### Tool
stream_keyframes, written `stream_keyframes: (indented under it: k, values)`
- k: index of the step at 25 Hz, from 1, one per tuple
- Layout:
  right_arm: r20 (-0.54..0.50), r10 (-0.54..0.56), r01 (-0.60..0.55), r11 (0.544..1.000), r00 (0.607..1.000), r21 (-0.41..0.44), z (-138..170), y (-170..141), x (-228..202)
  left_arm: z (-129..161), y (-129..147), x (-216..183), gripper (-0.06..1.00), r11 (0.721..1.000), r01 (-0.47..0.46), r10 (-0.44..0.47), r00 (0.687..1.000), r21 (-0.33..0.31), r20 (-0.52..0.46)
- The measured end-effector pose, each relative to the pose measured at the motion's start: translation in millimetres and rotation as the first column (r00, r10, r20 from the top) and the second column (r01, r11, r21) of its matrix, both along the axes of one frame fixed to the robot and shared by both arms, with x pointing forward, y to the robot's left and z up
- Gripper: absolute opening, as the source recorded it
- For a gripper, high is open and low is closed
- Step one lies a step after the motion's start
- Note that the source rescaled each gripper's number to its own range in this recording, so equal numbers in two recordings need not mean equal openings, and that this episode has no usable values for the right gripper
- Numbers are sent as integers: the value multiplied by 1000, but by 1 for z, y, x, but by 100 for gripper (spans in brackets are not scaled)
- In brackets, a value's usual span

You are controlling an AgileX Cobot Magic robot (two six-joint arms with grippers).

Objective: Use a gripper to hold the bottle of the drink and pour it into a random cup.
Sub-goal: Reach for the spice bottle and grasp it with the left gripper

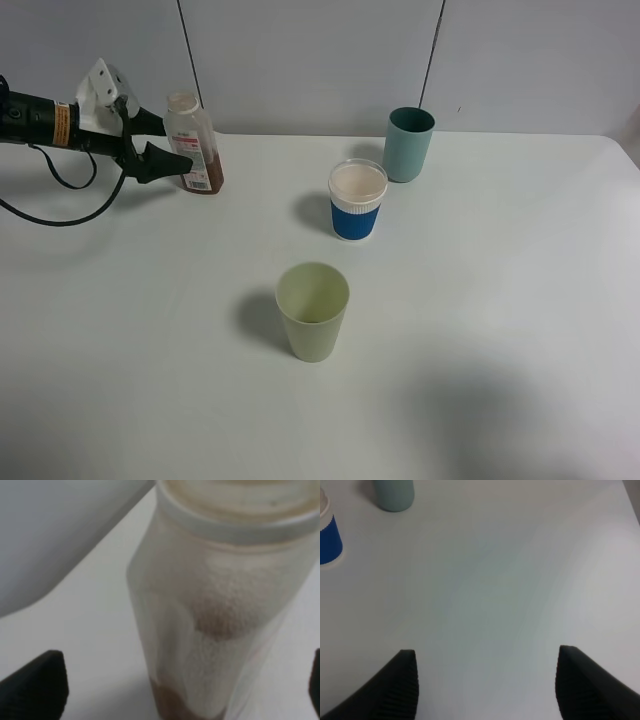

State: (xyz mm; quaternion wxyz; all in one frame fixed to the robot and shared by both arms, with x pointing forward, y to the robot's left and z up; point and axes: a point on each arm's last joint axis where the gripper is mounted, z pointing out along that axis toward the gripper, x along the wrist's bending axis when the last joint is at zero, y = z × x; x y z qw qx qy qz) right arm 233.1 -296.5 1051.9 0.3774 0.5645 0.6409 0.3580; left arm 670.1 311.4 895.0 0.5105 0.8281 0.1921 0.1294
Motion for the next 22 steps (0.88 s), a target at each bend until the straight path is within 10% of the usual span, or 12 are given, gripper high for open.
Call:
stream_keyframes:
  k: [22]
  values:
    - [0, 0, 0, 1000, 1000, 0, 0, 0, 0, -29, -3, -1, 95, 993, 112, -114, 990, 33, 84]
